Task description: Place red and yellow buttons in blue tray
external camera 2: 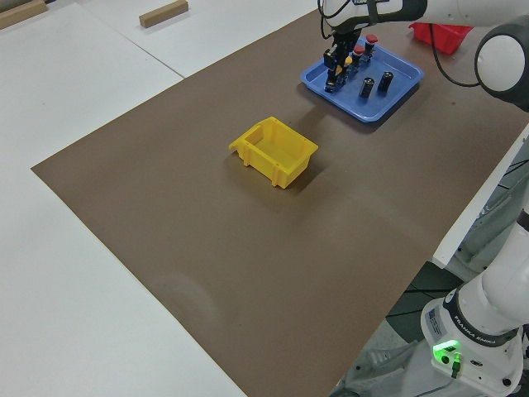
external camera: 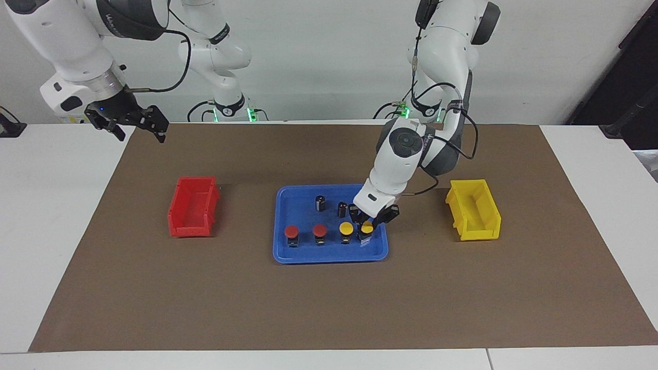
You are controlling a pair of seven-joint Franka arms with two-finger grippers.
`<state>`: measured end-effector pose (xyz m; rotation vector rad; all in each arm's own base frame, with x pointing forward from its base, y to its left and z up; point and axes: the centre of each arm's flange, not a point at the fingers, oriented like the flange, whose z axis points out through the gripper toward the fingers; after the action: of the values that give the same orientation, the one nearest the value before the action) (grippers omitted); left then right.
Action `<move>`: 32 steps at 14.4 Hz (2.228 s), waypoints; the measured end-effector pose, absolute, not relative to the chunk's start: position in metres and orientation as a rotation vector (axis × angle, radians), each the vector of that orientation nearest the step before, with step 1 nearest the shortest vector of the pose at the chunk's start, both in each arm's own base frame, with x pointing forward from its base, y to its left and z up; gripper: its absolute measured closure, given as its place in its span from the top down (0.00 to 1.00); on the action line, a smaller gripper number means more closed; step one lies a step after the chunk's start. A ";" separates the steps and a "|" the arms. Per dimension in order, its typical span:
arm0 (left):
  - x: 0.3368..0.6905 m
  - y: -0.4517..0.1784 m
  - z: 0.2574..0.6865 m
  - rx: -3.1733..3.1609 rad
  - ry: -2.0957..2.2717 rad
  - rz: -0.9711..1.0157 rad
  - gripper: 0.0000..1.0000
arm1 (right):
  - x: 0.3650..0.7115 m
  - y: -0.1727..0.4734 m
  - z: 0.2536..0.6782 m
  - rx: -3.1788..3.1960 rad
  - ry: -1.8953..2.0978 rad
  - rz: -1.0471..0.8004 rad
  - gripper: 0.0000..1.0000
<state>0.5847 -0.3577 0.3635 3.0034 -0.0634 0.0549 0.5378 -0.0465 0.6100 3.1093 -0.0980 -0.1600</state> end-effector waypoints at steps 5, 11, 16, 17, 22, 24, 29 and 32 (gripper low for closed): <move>0.585 -0.358 0.364 3.002 -0.054 0.059 0.47 | 0.538 -0.047 0.610 3.109 -0.098 -0.160 1.00; 0.590 -0.354 0.369 2.996 -0.018 0.084 0.96 | 0.538 -0.047 0.610 3.109 -0.098 -0.160 1.00; 0.601 -0.309 0.441 3.035 0.068 0.080 1.00 | 0.538 -0.047 0.610 3.109 -0.098 -0.160 1.00; 0.597 -0.292 0.467 3.053 0.093 0.061 1.00 | 0.538 -0.047 0.610 3.109 -0.098 -0.160 1.00; 0.555 -0.156 0.588 3.115 0.000 -0.103 1.00 | 0.538 -0.047 0.610 3.109 -0.098 -0.160 1.00; 0.539 -0.091 0.608 3.111 0.036 -0.186 1.00 | 0.538 -0.047 0.610 3.109 -0.098 -0.160 1.00; 0.523 -0.025 0.573 3.090 0.052 -0.128 1.00 | 0.538 -0.047 0.610 3.109 -0.098 -0.160 1.00; 0.523 -0.028 0.568 3.091 0.035 -0.085 1.00 | 0.538 -0.047 0.610 3.109 -0.098 -0.160 1.00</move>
<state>0.5229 -0.0284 0.5678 3.0905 0.0352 -0.0847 0.5378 -0.0465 0.6100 3.1094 -0.0980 -0.1600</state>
